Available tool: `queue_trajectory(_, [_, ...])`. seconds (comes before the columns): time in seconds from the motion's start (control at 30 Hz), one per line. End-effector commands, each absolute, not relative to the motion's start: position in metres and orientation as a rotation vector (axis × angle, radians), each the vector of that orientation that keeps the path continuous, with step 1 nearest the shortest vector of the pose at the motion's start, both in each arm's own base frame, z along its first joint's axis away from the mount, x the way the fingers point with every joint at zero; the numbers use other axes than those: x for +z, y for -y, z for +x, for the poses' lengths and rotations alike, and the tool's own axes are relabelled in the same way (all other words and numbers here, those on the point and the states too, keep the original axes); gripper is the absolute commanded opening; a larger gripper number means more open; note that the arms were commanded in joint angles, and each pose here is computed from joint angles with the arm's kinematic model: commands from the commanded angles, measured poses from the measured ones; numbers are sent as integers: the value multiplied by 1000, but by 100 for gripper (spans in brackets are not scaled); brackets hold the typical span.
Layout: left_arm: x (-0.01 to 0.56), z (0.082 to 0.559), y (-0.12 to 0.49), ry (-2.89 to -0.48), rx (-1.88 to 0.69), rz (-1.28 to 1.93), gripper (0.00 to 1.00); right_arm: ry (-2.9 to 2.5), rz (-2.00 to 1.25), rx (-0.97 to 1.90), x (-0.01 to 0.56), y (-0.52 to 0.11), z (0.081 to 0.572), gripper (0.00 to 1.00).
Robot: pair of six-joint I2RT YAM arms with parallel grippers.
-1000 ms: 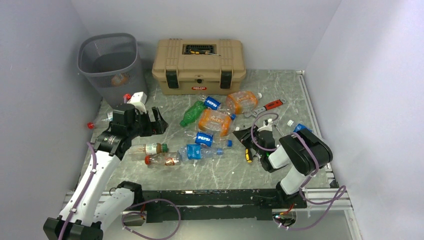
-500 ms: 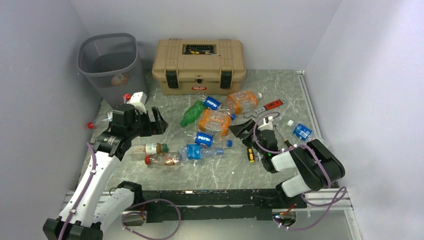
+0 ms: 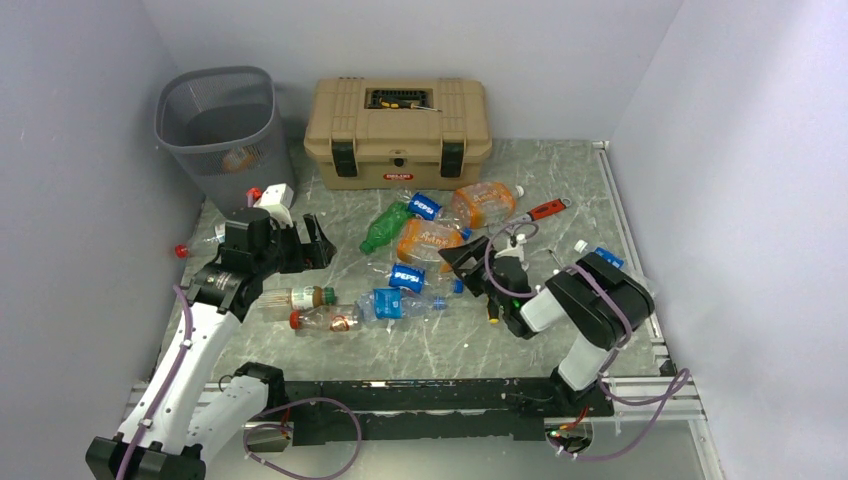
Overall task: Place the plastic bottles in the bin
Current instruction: Pick up the plastic bottle at the center of the board.
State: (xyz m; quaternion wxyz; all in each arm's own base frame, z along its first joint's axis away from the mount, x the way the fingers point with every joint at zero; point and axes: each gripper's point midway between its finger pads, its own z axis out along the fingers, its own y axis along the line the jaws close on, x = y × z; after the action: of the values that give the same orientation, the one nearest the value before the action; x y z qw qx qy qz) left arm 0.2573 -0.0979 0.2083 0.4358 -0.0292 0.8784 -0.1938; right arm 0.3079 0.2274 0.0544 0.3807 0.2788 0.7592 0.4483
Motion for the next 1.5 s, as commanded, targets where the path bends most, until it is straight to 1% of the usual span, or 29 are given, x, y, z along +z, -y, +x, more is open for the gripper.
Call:
queue_trajectory(0.0, [220, 260, 101, -2134, -505, -66, 94, -1929, 801, 1085, 43, -236, 324, 100])
queue_trajectory(0.13, [220, 259, 101, -2136, -507, -65, 94, -1942, 822, 1067, 34, -242, 332, 98])
queue_trajectory(0.57, [222, 259, 103, -2132, -519, -57, 94, -1930, 859, 943, 9, -225, 340, 84])
queue_trajectory(0.7, [222, 258, 102, -2131, -512, -59, 94, -1969, 832, 908, 1, -229, 347, 87])
queue_trajectory(0.8, [221, 258, 102, -2131, -507, -60, 94, -1995, 804, 904, -3, -234, 348, 87])
queue_trajectory(0.87, [221, 258, 101, -2132, -504, -58, 94, -1993, 783, 906, -2, -234, 348, 83])
queue_trajectory(0.93, [221, 258, 101, -2133, -503, -58, 94, -1984, 759, 908, 2, -234, 347, 77])
queue_trajectory(1.0, [221, 258, 102, -2132, -506, -57, 94, -1981, 732, 899, 5, -232, 345, 69])
queue_trajectory(1.1, [222, 258, 102, -2130, -509, -54, 94, -1965, 689, 889, 15, -228, 342, 50])
queue_trajectory(1.13, [222, 258, 102, -2129, -509, -53, 94, -1956, 672, 885, 20, -226, 341, 47])
queue_trajectory(1.23, [223, 257, 102, -2124, -509, -54, 94, -1927, 615, 860, 38, -219, 336, 42])
queue_trajectory(1.47, [225, 256, 101, -2117, -506, -55, 94, -1834, 394, 793, 107, -203, 320, 41])
